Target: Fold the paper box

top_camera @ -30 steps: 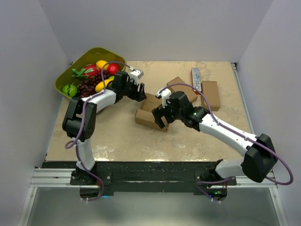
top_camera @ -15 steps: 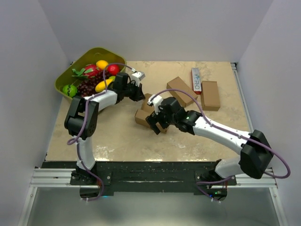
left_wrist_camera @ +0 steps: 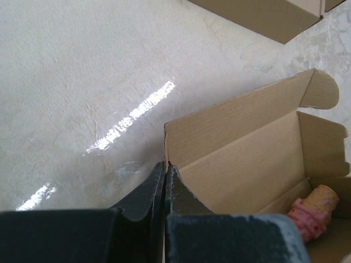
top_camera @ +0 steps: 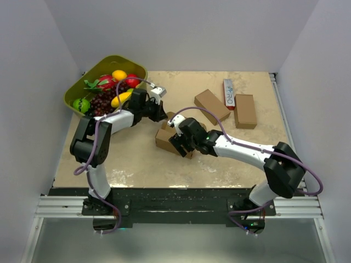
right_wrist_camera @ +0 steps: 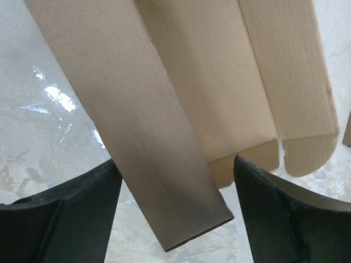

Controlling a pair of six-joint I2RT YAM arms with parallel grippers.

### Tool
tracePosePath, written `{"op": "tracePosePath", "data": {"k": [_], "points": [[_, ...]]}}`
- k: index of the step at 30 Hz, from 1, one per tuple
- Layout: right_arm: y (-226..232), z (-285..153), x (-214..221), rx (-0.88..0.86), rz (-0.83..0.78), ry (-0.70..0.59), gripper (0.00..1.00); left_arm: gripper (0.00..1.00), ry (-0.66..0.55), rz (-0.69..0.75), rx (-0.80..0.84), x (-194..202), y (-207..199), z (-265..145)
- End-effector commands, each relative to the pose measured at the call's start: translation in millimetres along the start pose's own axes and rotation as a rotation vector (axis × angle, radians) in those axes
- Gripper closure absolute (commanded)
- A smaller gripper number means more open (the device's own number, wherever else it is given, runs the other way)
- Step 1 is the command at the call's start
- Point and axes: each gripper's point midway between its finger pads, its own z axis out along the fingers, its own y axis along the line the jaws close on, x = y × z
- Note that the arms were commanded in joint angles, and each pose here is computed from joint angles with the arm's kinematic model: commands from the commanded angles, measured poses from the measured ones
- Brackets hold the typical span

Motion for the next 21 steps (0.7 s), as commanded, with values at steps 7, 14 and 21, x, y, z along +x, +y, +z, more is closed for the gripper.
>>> {"op": "tracePosePath", "data": {"k": [7,14,21], "points": [[-14.4,-10.1,-18.6,0.066,0.087,-0.052,0.21,1.00,-0.173,0.075,0.024,-47.7,-36.0,-49.3],[-20.5,-12.8,-12.8,0.043,0.135,-0.057,0.24,1.00,-0.176,0.066,0.024,-37.0,-47.1,-67.3],[-17.9,-18.7,-19.7,0.062,0.126,-0.097,0.24,1.00,-0.227,0.023,0.044,-41.3,-55.8,-73.6]]}}
